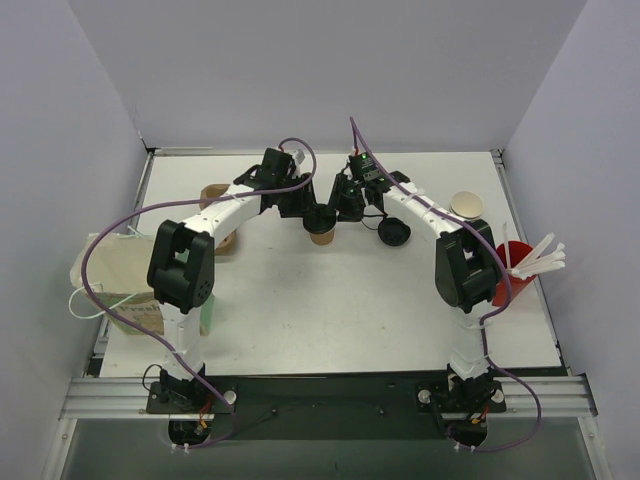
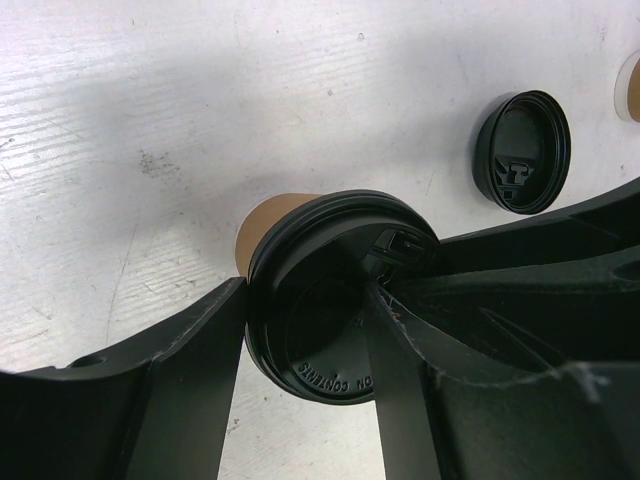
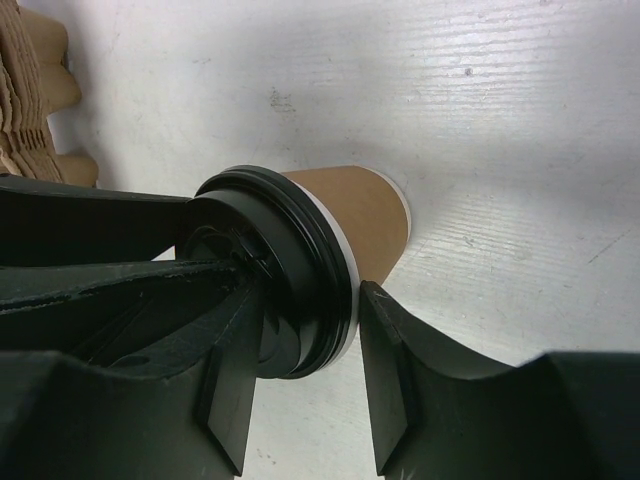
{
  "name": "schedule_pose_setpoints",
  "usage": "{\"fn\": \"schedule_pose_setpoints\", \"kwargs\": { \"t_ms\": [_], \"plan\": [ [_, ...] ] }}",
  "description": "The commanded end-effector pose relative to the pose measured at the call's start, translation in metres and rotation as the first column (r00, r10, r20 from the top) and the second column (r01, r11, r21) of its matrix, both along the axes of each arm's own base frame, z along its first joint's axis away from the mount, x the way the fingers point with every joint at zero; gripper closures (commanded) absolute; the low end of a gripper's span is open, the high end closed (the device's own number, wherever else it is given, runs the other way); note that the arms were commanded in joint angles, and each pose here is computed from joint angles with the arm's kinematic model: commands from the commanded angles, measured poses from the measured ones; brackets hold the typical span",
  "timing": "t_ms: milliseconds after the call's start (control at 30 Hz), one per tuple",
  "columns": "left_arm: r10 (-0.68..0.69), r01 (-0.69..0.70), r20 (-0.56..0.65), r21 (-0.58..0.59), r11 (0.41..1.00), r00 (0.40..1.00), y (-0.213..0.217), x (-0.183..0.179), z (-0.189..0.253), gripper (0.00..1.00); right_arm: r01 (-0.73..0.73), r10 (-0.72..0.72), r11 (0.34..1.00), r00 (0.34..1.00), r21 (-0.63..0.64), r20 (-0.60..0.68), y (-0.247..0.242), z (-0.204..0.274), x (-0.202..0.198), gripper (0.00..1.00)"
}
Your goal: Pack the takeout coffee
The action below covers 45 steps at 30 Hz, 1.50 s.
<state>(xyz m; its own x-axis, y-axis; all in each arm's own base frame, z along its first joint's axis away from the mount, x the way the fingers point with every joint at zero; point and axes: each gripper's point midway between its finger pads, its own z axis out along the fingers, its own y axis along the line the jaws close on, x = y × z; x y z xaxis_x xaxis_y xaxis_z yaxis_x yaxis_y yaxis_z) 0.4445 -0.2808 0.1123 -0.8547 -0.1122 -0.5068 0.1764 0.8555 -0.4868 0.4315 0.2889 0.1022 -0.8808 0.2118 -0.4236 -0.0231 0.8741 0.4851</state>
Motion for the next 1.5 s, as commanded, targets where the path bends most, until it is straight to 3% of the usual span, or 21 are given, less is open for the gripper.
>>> {"fn": "schedule_pose_setpoints", "kwargs": {
  "t_ms": [0, 367, 933, 1467],
  "plan": [
    [-0.057, 0.059, 0.072, -0.028, 0.998, 0.996, -0.018, -0.006, 0.036, 0.4, -0.007, 0.006, 1.0, 0.999, 0.026, 0.033, 0.01, 0.016, -0.004, 0.65],
    [-0.062, 0.066, 0.108, -0.033, 0.997, 0.992, -0.016, -0.009, 0.052, 0.38, 0.02, -0.02, 1.0, 1.0, 0.005, 0.011, 0.001, -0.001, -0.009, 0.7],
    [-0.013, 0.024, 0.147, -0.072, 0.997, 0.989, 0.019, -0.012, 0.079, 0.34, 0.039, -0.042, 0.996, 0.999, 0.085, 0.026, 0.002, -0.008, -0.006, 0.72],
    [0.012, -0.009, 0.047, -0.06, 0.998, 0.999, 0.029, -0.031, 0.026, 0.46, 0.045, -0.046, 0.996, 0.999, 0.081, 0.021, -0.001, -0.012, -0.01, 0.7]
  ]
}}
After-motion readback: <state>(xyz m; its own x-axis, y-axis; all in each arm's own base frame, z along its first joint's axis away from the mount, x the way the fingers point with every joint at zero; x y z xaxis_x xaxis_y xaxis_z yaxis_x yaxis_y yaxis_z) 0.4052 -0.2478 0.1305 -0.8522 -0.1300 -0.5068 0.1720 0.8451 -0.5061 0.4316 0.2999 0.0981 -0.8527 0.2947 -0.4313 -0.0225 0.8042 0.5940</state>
